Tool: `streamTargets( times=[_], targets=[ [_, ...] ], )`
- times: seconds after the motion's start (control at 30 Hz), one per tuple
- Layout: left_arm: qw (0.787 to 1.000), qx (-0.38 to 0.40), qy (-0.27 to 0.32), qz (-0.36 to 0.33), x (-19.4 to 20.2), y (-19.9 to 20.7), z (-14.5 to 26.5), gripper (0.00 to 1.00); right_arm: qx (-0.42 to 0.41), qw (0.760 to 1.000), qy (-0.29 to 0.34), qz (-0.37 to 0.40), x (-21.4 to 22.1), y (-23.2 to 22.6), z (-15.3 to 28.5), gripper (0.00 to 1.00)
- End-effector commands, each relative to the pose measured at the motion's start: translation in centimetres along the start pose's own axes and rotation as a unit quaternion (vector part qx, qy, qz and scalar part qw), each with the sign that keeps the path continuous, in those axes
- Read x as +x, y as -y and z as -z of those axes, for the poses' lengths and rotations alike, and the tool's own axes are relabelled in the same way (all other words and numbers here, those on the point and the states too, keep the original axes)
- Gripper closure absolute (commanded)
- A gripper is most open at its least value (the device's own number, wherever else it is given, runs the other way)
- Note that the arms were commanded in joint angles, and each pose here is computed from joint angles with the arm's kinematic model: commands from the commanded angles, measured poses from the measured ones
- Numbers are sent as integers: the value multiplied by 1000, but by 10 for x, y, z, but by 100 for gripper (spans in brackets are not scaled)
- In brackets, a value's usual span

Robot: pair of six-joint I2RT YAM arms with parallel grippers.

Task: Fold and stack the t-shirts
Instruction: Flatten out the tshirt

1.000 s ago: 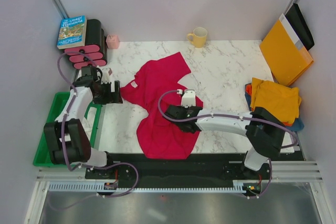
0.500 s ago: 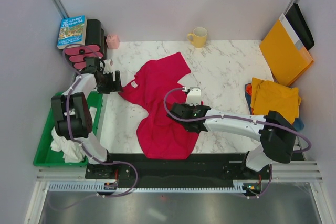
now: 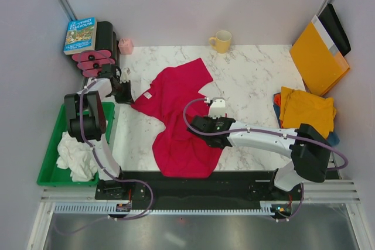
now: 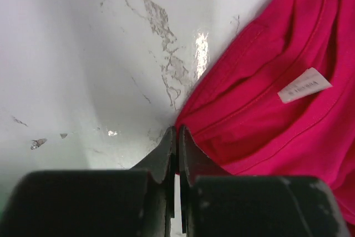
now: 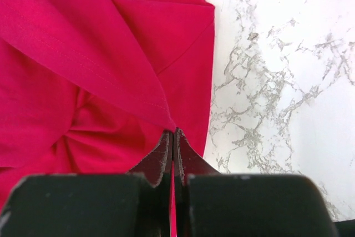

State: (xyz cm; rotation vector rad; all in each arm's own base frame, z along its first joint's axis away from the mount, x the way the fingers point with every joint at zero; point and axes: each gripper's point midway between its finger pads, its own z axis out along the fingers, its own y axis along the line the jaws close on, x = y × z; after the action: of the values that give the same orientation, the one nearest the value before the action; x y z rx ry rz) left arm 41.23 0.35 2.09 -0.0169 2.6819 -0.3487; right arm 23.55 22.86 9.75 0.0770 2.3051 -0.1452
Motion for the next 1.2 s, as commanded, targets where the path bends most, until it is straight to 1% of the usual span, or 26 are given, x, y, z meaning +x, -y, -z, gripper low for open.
streamTargets(
  times=[0.0, 0.03, 0.07, 0.1, 0.13, 0.17, 0.2, 0.23, 0.27, 0.3, 0.33, 0.37, 0.4, 0.47, 0.53, 0.6, 0.63, 0.67, 0.7, 0.73, 0.83, 0.9, 0.97, 1.07, 1.1, 1.17],
  targets=[
    [1000, -6, 11, -10, -6, -3, 12, 98, 0, 998, 44, -50, -36, 5, 18, 100],
    [999, 3, 31, -7, -14, 1, 25, 98, 15, 997, 50, -56, -45, 19, 21, 100],
    [999, 4, 47, 8, -20, -8, 36, 98, 26, 996, 59, -64, -56, 28, 23, 100],
    [998, 6, 64, 16, -27, -11, 48, 98, 42, 994, 75, -67, -74, 42, 28, 100],
    [995, 18, 97, 23, -41, -8, 73, 98, 57, 989, 92, -102, -101, 66, 32, 100],
    [992, 13, 120, 36, -54, -19, 95, 98, 67, 985, 109, -116, -120, 82, 37, 100],
    [990, 13, 139, 37, -64, -21, 113, 98, 70, 981, 132, -127, -149, 97, 50, 100],
    [987, 14, 156, 39, -71, -27, 133, 98, 96, 968, 162, -166, -178, 132, 60, 100],
    [980, 10, 196, 23, -95, -23, 167, 98, 95, 957, 190, -199, -210, 148, 78, 100],
    [980, 11, 199, 24, -96, -22, 183, 98, 99, 948, 209, -219, -229, 162, 89, 100],
    [972, 9, 234, 13, -114, -21, 214, 98, 126, 939, 229, -223, -247, 187, 100, 100],
    [967, 5, 254, 6, -120, -16, 237, 98, 123, 927, 255, -246, -270, 198, 120, 100],
    [965, 4, 261, 5, -121, -14, 251, 98, 130, 920, 269, -253, -282, 207, 128, 100],
    [957, -4, 290, -11, -126, -5, 282, 98, 142, 917, 280, -246, -295, 214, 136, 100],
    [957, -12, 288, -9, -119, -5, 284, 98, 159, 916, 276, -246, -292, 220, 129, 100],
    [960, -29, 278, -3, -109, -12, 277, 98, 174, 920, 255, -242, -274, 227, 108, 100],
    [966, -33, 255, 9, -96, -18, 260, 98, 171, 921, 245, -248, -266, 226, 98, 100],
    [970, -35, 240, 13, -87, -21, 250, 98, 170, 934, 214, -231, -243, 220, 75, 100],
    [973, -48, 224, 15, -78, -30, 239, 98, 172, 935, 202, -233, -232, 222, 65, 100],
    [979, -49, 195, 25, -60, -36, 220, 98, 183, 942, 174, -221, -208, 221, 45, 100],
    [986, -55, 154, 26, -30, -44, 192, 98, 196, 950, 132, -203, -169, 223, 20, 100],
    [988, -60, 143, 25, -18, -47, 184, 98, 200, 950, 127, -203, -161, 227, 16, 100],
    [986, -65, 151, 25, -19, -48, 185, 98, 200, 950, 131, -202, -163, 230, 19, 100],
    [980, -60, 189, 14, -31, -36, 209, 98, 192, 944, 163, -212, -184, 237, 42, 100],
    [976, -58, 209, 6, -38, -31, 222, 98, 192, 941, 176, -216, -191, 242, 51, 100],
    [962, -44, 267, -22, -49, -9, 259, 98, 177, 932, 221, -228, -215, 253, 85, 100]
  ],
)
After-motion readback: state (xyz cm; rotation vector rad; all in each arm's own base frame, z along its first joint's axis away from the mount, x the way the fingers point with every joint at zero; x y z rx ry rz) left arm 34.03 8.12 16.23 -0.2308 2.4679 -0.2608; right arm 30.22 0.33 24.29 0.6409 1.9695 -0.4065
